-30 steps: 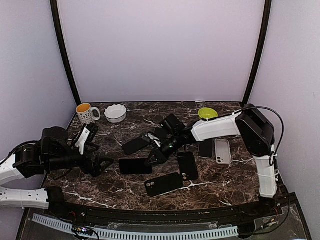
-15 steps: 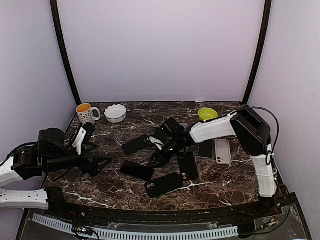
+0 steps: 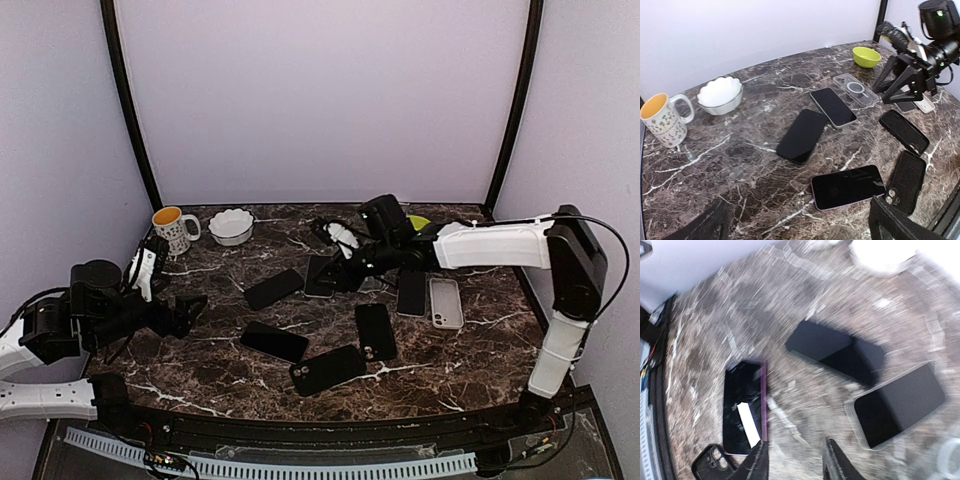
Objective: Take the phone out of the phone case
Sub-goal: Place the phone at the center of the board, then reset both arms
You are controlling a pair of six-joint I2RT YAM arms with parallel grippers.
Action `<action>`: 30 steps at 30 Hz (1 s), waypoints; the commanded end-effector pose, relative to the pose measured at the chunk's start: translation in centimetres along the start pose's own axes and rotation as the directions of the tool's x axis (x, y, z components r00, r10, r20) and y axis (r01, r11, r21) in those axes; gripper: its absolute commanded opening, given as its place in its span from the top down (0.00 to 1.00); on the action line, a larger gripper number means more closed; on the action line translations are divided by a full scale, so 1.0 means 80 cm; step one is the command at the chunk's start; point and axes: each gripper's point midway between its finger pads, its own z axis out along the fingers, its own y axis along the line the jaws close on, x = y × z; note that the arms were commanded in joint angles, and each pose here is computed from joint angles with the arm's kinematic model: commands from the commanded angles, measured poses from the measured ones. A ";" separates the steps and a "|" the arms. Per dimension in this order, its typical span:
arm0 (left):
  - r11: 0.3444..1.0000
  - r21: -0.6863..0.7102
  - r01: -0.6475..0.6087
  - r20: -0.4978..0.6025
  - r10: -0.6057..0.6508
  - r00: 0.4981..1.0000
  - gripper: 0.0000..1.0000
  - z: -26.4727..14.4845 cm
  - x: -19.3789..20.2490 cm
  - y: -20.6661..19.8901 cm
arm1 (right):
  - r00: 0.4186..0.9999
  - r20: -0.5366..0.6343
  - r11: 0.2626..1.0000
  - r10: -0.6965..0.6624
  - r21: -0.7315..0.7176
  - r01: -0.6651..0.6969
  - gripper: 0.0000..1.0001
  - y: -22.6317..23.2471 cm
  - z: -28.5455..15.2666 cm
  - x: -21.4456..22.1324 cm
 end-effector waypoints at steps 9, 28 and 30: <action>0.938 -0.347 -0.023 0.151 0.080 0.985 0.01 -0.013 -0.027 0.074 | 0.970 0.242 0.912 0.038 0.389 -0.133 0.36 -0.110 -0.153 0.006; 0.829 -0.527 -0.188 0.193 0.332 0.923 0.01 0.045 -0.049 0.143 | 0.839 0.543 0.310 0.037 0.792 -0.526 0.01 -0.220 -0.399 0.130; 0.826 -0.527 -0.199 0.177 0.336 0.925 0.01 0.064 -0.038 0.153 | 0.832 0.554 0.270 0.029 0.797 -0.540 0.01 -0.223 -0.409 0.135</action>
